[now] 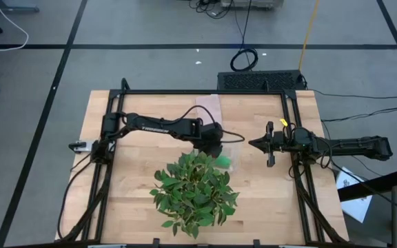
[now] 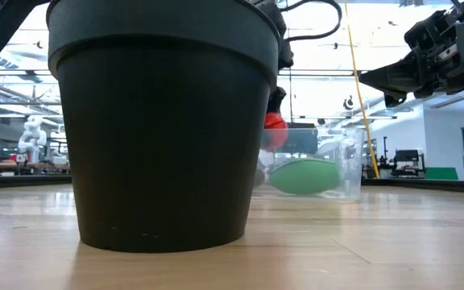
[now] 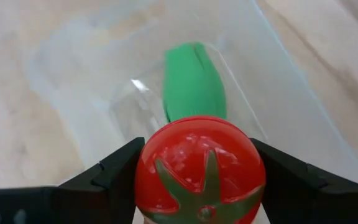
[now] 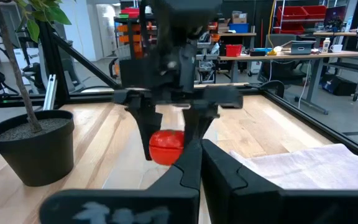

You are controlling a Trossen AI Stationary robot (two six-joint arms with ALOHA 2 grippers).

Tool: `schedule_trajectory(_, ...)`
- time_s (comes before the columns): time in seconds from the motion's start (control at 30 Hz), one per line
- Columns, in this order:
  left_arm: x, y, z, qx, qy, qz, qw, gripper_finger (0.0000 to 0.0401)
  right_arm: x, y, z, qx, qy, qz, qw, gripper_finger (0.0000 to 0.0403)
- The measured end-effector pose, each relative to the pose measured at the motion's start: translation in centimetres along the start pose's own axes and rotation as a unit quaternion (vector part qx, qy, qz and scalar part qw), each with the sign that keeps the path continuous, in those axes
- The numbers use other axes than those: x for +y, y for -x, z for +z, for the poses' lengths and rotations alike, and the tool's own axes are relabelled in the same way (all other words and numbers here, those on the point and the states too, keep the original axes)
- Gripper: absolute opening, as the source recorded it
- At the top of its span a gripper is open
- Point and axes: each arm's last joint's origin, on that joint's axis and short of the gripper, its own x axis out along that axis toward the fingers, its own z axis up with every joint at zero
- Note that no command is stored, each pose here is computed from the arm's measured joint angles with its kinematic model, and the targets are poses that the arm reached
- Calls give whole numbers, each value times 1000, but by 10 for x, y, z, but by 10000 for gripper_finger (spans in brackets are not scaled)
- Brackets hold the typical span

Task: Pick and placing Produce into tupperware
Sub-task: Put the tomato into the transparent bin

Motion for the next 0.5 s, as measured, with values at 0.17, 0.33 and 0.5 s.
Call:
schedule_trajectory(0.17,1,6,10,-13,81,7,997,260,0,0,0,0,0,0,1000,0)
schedule_trajectory(0.33,-6,7,20,-24,116,4,993,260,0,0,1,-4,-3,0,1000,0)
schedule_trajectory(0.5,-9,6,24,-13,143,37,989,260,0,0,1,-6,-3,0,1000,0)
